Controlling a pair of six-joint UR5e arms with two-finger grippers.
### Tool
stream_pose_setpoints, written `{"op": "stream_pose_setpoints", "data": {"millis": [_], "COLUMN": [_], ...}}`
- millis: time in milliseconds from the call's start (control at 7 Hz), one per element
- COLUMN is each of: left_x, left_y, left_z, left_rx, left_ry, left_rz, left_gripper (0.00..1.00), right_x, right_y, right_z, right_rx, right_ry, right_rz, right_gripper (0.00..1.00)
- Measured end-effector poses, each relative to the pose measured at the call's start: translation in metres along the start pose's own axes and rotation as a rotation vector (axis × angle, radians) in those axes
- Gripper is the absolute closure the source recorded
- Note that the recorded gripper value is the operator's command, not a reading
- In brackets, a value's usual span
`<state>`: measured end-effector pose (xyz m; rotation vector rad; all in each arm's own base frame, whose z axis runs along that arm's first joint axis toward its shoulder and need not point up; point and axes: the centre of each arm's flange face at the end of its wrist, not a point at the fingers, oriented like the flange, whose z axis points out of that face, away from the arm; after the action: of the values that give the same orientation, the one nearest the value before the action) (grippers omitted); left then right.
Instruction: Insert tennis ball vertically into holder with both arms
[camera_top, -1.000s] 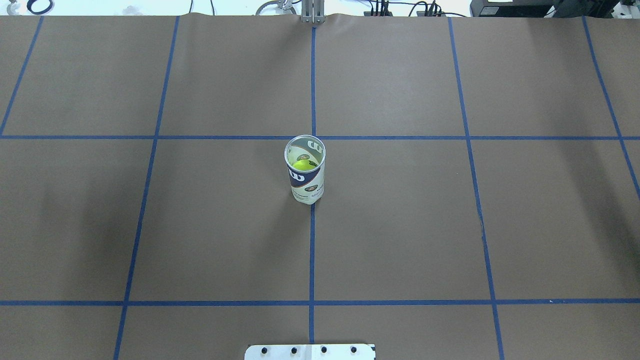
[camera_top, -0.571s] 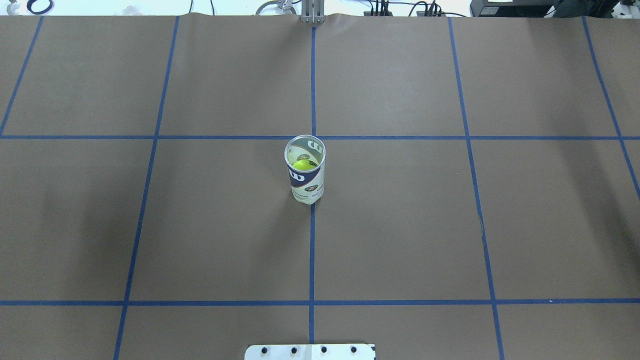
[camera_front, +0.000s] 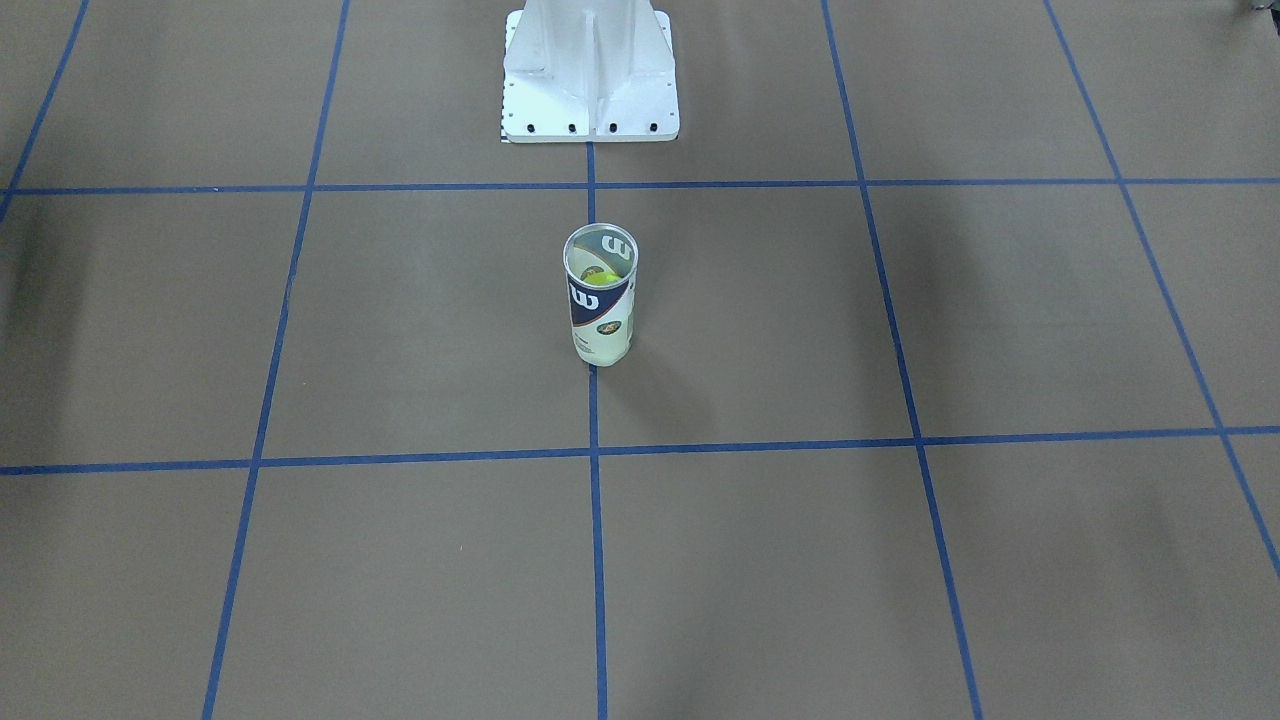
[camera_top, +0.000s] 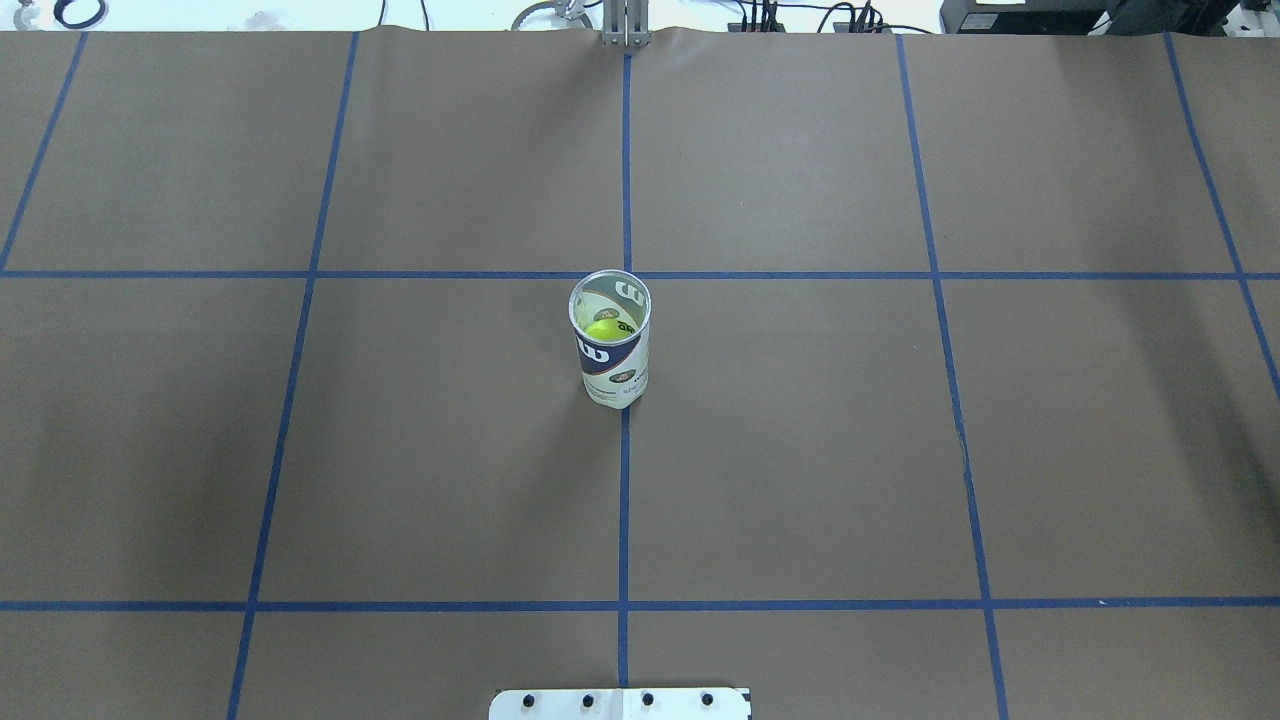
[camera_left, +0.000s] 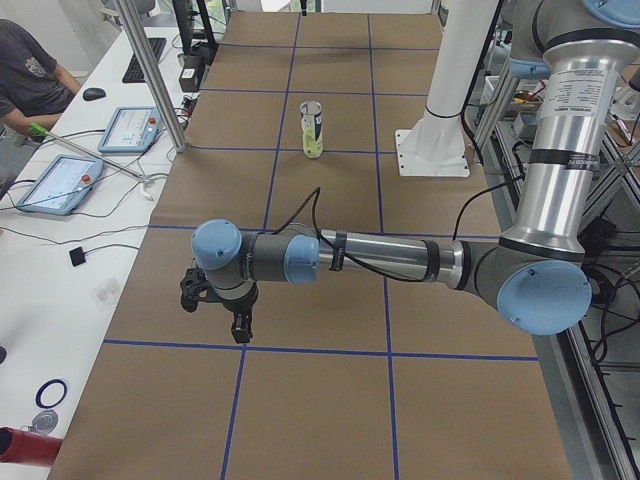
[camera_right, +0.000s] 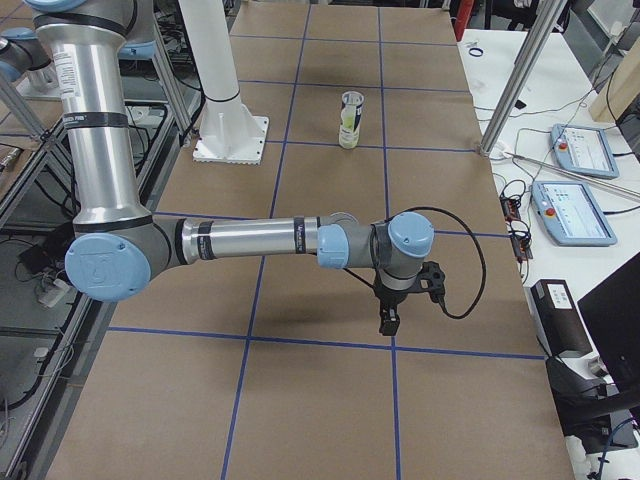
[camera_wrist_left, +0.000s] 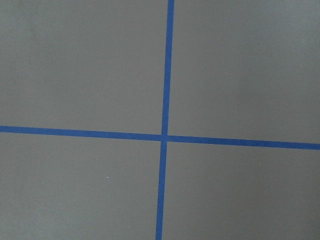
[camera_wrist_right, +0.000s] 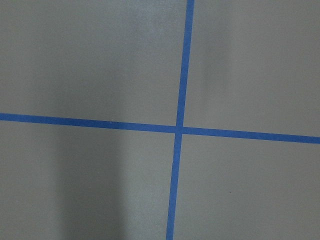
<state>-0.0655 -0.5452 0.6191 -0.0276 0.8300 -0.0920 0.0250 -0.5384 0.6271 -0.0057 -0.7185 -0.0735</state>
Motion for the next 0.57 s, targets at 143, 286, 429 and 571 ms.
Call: {"op": "stream_pose_setpoints", "data": {"millis": [143,286,429,571], "left_x": [-0.011,-0.016,-0.017,-0.017], "left_y": [0.012,0.022,0.028,0.035], "left_z": [0.007,0.01,0.01,0.01], "left_rx": [-0.013,-0.016,-0.015,-0.013], "left_ry": [-0.002,-0.002,-0.002,-0.003], "left_rz": [-0.026,-0.045,-0.06,-0.064], "left_gripper": [0.0,0.0,0.0,0.0], "right_x": [0.001,0.003,0.005,0.008], "right_y": [0.001,0.003,0.005,0.009], "right_z": [0.001,0.004,0.007,0.01], "right_rx": [-0.003,-0.008,-0.014,-0.019], "right_ry": [-0.005,-0.008,-0.01,-0.011], "right_rz": [0.004,0.011,0.019,0.026], "right_gripper": [0.01,0.01,0.01,0.01]}}
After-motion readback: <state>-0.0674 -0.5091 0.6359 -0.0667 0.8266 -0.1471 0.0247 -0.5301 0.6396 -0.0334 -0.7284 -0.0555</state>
